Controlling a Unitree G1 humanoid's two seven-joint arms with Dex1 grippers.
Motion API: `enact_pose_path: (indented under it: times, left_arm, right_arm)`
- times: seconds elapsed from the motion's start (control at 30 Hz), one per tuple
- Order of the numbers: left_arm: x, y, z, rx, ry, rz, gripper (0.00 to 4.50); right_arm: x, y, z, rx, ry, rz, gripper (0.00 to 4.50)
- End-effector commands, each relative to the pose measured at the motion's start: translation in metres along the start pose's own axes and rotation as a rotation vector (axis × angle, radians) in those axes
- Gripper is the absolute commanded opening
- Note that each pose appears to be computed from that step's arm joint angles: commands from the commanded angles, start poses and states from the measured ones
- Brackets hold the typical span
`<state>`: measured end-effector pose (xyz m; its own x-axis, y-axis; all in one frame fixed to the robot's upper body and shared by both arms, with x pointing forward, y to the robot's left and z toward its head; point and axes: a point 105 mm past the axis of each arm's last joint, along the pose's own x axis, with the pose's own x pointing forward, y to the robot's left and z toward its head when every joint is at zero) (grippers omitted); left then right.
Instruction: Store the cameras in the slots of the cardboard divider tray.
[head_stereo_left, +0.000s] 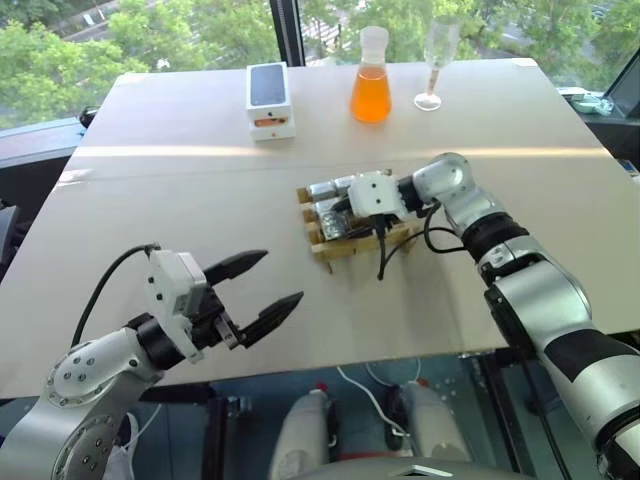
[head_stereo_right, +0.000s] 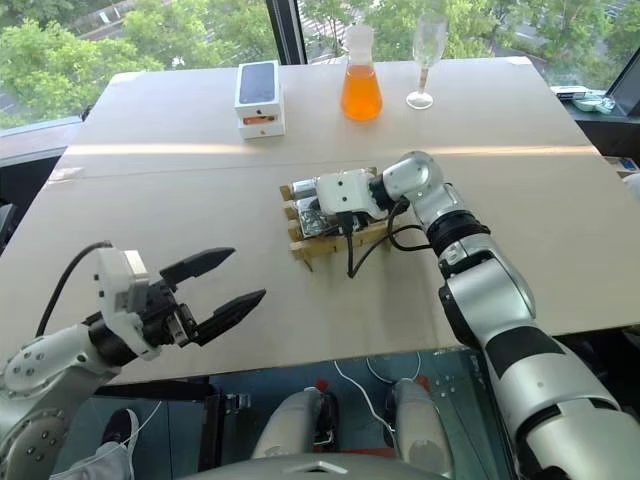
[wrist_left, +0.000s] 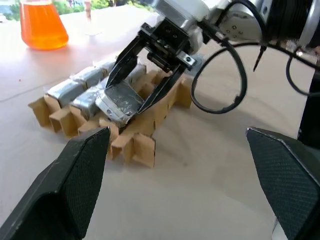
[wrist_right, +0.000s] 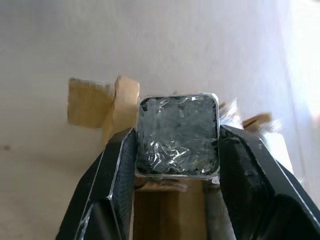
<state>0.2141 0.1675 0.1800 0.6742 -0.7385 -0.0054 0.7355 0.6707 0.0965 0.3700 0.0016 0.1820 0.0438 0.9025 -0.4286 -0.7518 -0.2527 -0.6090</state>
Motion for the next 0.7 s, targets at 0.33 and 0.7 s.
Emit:
enact_pose_path:
  times: [0.33, 0.7]
  left_arm:
    - [0.045, 0.058, 0.011, -0.115, 0.027, 0.031, 4.5]
    - [0.083, 0.073, 0.01, -0.061, 0.248, -0.199, 4.5]
  right_arm:
    - [-0.01, 0.016, 0.037, -0.49, -0.064, -0.156, 1.82]
    - [0.009, 0.012, 0.043, -0.731, 0.048, -0.185, 1.82]
